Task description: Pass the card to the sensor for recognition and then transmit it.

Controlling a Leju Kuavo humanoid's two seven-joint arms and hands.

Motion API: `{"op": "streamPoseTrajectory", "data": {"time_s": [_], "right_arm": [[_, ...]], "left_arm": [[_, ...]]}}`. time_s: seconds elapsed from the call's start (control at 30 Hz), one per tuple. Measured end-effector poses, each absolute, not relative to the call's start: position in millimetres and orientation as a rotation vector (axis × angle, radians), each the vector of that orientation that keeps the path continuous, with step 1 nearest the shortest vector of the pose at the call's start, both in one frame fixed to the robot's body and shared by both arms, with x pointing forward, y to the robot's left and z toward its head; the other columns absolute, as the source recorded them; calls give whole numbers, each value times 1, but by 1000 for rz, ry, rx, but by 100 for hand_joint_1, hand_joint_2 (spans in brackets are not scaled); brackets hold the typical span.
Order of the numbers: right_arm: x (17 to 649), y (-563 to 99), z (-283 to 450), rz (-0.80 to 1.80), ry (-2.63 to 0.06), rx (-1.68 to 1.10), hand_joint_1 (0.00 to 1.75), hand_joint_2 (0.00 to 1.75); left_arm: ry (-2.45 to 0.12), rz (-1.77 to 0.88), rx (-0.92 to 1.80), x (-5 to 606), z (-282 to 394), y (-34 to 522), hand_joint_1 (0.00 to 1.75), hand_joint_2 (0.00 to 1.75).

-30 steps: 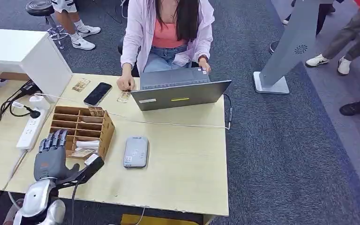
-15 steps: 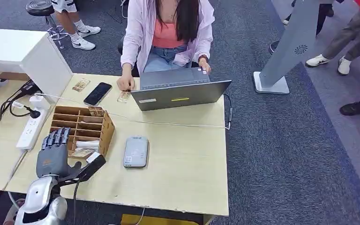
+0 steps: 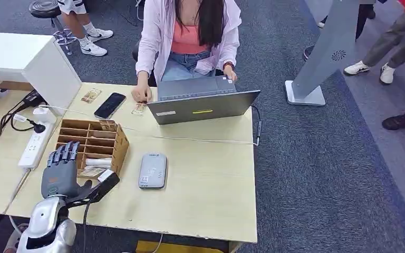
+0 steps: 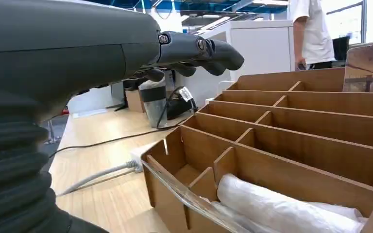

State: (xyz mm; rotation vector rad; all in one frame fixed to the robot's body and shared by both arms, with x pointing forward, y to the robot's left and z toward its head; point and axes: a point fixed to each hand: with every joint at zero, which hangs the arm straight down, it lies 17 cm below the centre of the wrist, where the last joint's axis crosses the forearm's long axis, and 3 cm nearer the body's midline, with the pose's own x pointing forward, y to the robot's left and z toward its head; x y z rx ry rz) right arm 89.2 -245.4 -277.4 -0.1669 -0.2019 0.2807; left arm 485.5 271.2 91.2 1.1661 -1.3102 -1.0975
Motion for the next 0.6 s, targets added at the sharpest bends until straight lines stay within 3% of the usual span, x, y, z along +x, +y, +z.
{"op": "streamPoseTrajectory", "data": {"time_s": [0.03,0.07,0.6], "right_arm": [[89,-245,-277,281,-202,-167,0,0],[89,-245,-277,281,-202,-167,0,0],[89,-245,-277,282,-203,-167,0,0]], "left_arm": [[-1310,-1098,1166,485,91,271,3,175],[-1310,-1098,1167,486,91,271,175,175],[-1346,-1099,1142,486,93,267,175,175]]}}
